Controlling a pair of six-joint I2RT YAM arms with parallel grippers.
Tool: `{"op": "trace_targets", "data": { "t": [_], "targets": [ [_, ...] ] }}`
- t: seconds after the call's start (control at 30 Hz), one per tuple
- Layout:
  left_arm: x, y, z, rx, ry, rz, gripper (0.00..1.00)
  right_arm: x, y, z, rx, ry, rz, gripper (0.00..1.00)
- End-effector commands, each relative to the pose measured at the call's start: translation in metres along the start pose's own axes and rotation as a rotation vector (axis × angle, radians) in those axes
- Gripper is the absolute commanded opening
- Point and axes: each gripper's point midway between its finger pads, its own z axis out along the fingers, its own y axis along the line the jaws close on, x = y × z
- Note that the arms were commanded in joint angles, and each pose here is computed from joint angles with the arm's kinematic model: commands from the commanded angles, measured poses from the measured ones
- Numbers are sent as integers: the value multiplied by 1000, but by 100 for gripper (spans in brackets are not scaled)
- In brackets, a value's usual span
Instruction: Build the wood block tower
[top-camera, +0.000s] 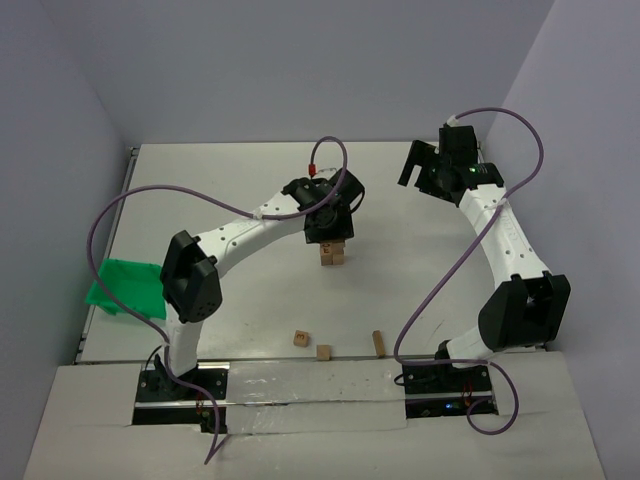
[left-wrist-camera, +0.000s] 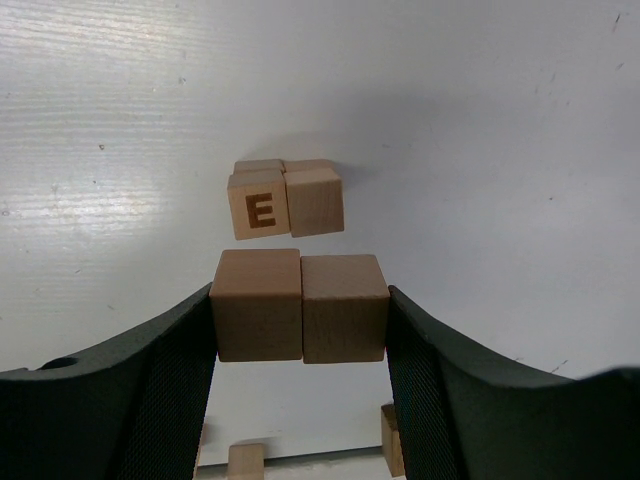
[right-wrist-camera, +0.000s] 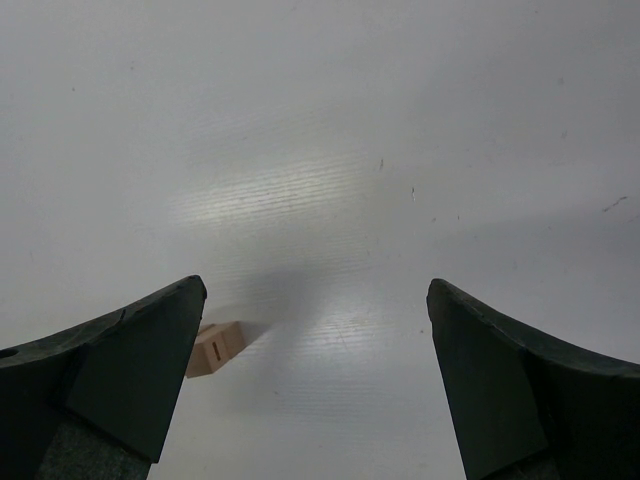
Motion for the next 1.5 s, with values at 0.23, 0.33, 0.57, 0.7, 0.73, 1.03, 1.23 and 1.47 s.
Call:
{"op": "trace_targets", "data": {
  "t": [0.23, 0.33, 0.57, 0.7, 0.73, 1.03, 1.23, 1.47],
  "targets": [
    [-10, 3, 21, -30, -6, -53, 0, -17, 9, -15, -48, -59, 16, 100],
    [-10, 4, 25, -33, 0, -50, 0, -17, 9, -15, -49, -62, 18, 100],
    [-5, 2, 33, -33, 22, -40, 0, -16, 9, -14, -56, -55, 20, 100],
    [-3, 0, 36, -26, 34, -36, 1, -16, 10, -15, -61, -52, 20, 100],
    [-3, 0, 37, -25, 37, -35, 2, -16, 10, -15, -62, -50, 20, 100],
    [-2, -4, 42, -21, 43, -27, 6, -13, 11, -15, -70, -43, 22, 100],
    [-4, -7, 42, -15, 41, -27, 8, -12, 11, -14, -74, -41, 22, 100],
    [-7, -9, 42, -9, 35, -27, 10, -10, 12, -13, -80, -33, 23, 100]
  ]
}}
